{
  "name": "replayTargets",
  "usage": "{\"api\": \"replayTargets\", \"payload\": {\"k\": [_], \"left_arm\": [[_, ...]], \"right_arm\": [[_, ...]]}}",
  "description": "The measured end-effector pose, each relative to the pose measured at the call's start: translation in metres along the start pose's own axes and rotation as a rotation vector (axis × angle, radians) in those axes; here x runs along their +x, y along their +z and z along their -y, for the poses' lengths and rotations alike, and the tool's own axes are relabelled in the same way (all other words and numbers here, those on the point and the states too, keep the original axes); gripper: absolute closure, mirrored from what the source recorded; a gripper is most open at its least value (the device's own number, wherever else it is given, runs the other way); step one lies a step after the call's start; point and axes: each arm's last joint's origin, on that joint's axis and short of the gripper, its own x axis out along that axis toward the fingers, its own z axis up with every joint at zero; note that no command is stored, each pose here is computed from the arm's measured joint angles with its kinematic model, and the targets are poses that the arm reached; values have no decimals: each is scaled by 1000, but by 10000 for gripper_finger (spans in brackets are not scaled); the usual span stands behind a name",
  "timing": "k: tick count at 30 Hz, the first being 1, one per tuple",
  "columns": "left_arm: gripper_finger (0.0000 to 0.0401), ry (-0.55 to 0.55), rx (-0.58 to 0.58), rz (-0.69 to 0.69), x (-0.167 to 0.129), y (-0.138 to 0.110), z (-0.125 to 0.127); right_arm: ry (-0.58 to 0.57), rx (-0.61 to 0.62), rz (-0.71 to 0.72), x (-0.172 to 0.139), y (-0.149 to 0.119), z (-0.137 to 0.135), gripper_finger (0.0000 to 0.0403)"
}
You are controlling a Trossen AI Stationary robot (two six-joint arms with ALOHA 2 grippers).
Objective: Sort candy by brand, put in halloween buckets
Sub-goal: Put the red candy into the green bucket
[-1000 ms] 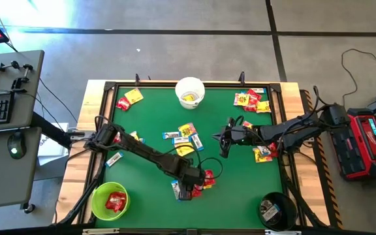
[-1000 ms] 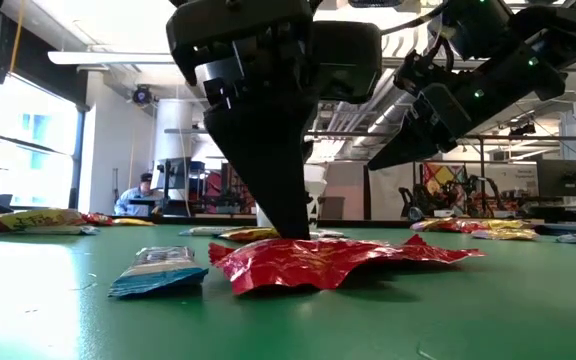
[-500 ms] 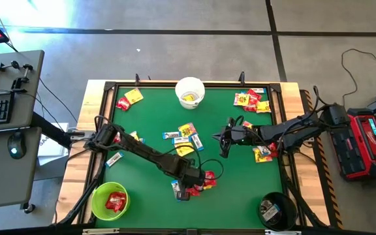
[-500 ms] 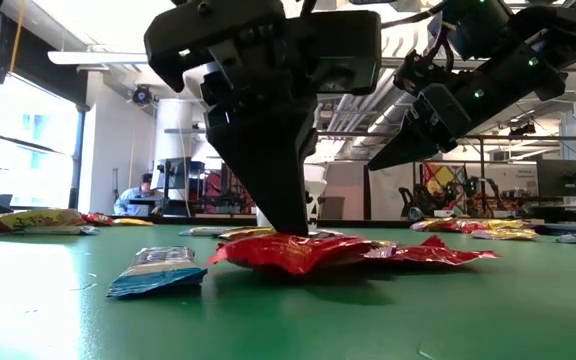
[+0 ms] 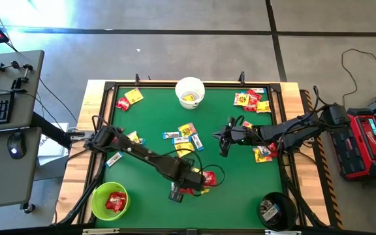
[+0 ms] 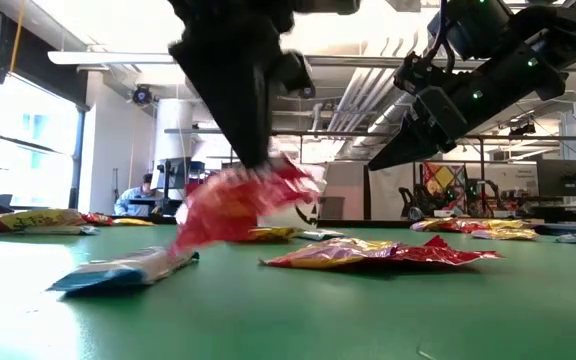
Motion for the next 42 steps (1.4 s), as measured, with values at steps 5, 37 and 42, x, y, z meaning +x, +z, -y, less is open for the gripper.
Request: {"api": "replayTargets", "payload": {"k": [5,37,42], "left_arm": [[401,7,4,-68,-33,-11,19],[401,153,-586,-281,-132,-156,144],[401,192,-643,-299,-130,-174,134]], "right_arm": [[0,15,1,0,0,0,403],[1,20,6,0,1,0,403],[1,20,6,0,1,0,403]]}}
